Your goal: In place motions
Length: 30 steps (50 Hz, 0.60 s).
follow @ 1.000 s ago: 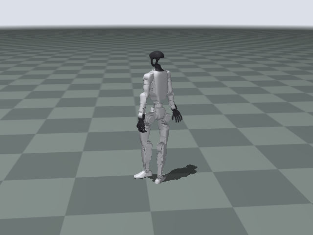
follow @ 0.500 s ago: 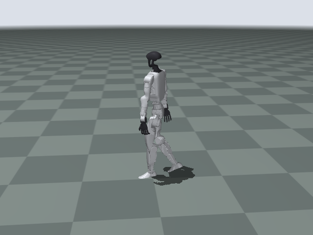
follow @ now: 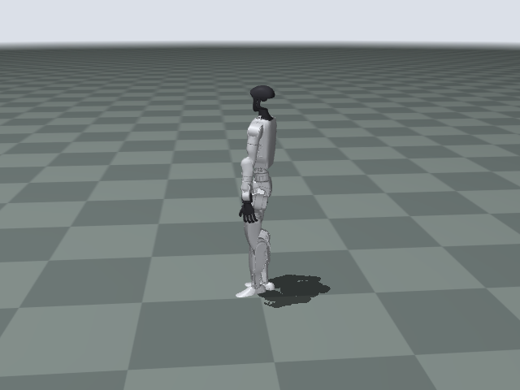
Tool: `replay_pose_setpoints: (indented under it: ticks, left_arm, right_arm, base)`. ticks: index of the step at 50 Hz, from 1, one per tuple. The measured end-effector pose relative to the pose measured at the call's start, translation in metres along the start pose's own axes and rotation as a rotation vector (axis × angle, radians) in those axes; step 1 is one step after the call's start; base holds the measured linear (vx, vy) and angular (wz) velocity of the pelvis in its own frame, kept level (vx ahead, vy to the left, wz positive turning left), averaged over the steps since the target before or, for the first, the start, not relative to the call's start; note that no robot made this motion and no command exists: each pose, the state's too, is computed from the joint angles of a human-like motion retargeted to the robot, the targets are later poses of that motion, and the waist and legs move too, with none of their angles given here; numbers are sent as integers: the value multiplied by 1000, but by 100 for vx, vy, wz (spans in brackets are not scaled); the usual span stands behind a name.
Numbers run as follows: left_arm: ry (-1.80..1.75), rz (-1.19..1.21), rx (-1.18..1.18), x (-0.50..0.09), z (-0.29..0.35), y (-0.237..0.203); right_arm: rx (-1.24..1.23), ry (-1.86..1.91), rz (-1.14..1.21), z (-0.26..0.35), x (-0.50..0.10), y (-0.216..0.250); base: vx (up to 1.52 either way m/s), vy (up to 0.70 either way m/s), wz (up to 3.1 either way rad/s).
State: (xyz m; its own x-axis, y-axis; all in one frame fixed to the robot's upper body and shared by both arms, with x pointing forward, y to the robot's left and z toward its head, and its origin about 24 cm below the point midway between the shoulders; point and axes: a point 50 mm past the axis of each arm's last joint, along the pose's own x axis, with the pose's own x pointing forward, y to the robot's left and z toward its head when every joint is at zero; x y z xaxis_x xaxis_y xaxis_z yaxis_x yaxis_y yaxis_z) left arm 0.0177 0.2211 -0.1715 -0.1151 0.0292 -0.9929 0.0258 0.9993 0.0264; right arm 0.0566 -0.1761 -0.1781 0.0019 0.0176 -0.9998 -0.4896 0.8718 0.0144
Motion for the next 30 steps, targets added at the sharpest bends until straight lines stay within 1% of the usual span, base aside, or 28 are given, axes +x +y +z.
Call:
replay_pose_setpoints:
  ticks: [6, 13, 20, 24, 30]
  left_arm:
    - [128, -25, -62, 5, -48, -14]
    - [179, -70, -112, 7, -72, -27]
    - [131, -93, -113, 9, -59, -34]
    - [86, -66, -59, 9, -44, -31]
    - [35, -42, 33, 8, -22, -25]
  right_arm:
    - [16, -50, 27, 8, 0, 2]
    - [2, 64, 34, -19, 1, 6]
    - [26, 229, 42, -63, -1, 10]
    - [52, 292, 38, -81, -4, 10]
    - [148, 334, 41, -95, -7, 11]
  base:
    - [7, -5, -13]
    - [2, -3, 2]
    - [-1, -2, -20]
    - [-5, -2, -134]
    - [-5, -1, 23]
